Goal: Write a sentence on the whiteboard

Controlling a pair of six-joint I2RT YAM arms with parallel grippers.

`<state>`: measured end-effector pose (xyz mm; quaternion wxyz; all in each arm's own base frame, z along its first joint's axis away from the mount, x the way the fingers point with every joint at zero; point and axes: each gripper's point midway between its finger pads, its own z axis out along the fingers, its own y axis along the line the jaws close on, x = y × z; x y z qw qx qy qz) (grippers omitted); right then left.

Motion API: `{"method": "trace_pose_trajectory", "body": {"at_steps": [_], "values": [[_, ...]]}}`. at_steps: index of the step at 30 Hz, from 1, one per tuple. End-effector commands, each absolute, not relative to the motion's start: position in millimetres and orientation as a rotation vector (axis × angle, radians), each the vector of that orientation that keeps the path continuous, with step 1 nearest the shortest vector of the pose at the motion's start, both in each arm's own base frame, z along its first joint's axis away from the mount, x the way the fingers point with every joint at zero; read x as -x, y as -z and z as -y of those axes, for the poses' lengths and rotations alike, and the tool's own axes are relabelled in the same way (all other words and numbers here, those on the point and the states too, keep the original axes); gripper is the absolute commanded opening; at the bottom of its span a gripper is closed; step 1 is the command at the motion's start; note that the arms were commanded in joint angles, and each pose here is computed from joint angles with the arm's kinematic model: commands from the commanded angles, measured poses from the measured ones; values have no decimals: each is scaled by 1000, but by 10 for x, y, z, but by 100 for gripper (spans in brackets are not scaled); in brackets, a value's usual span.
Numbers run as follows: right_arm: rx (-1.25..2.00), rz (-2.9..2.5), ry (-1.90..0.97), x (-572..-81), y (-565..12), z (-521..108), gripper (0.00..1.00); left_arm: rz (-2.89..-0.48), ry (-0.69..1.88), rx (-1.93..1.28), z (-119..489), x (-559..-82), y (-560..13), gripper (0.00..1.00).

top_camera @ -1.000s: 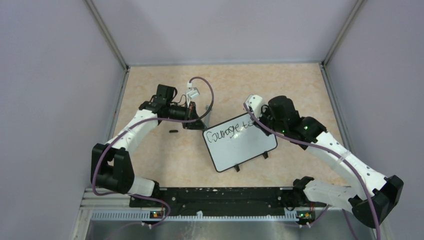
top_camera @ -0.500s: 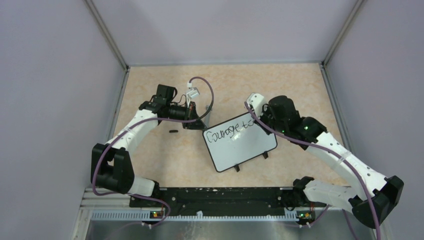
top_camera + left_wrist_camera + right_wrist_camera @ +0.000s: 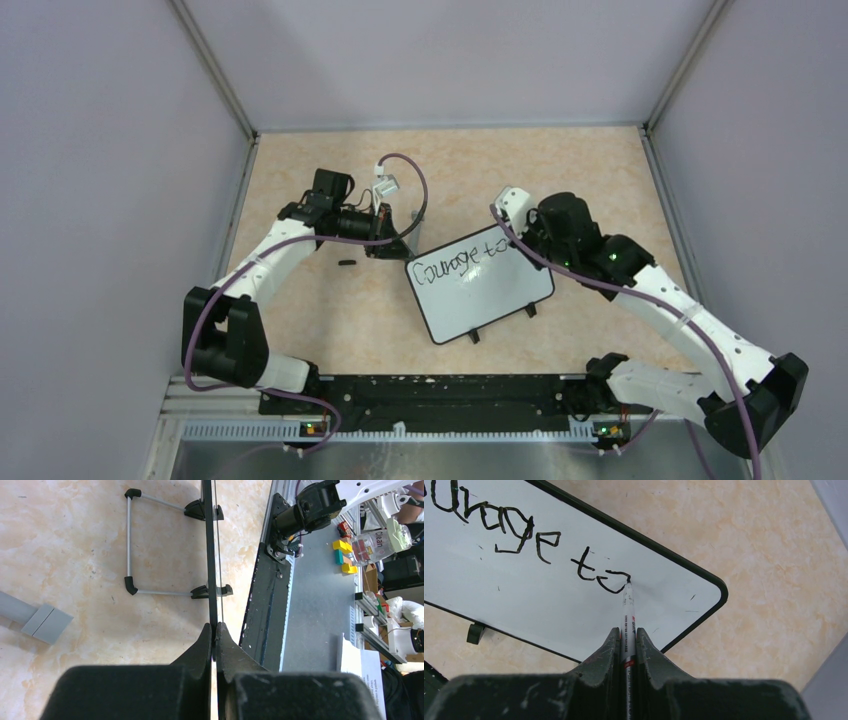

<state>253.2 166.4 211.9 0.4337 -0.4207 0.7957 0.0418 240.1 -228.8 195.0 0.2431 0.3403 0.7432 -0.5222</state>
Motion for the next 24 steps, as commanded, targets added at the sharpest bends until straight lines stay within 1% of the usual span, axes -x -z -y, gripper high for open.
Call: {"method": "trace_pose_trajectory", "body": {"at_steps": [1,7,11,17,24], "values": [[1044,-1992,-96,-2503,-2095,-1590,0,-2053,1433,-939,2294,-2362,-1882,0],[1077,-2003,-121,-2451,-2048,-1610,0,-2052,1430,-939,2295,-2371,-1886,0],[1074,-1977,-157,-2433,-2165,-1656,0,-2056,1427,-938,2292,-2373,-1881,0],[1117,-1886,-334,-2251,-2491,-1858,0,-2054,1426,-938,2292,-2380,-1891,0],[1185,-1857,-541,-2022,-2470,-2081,0,-2064,1407,-954,2292,-2432,-1905,0]]}}
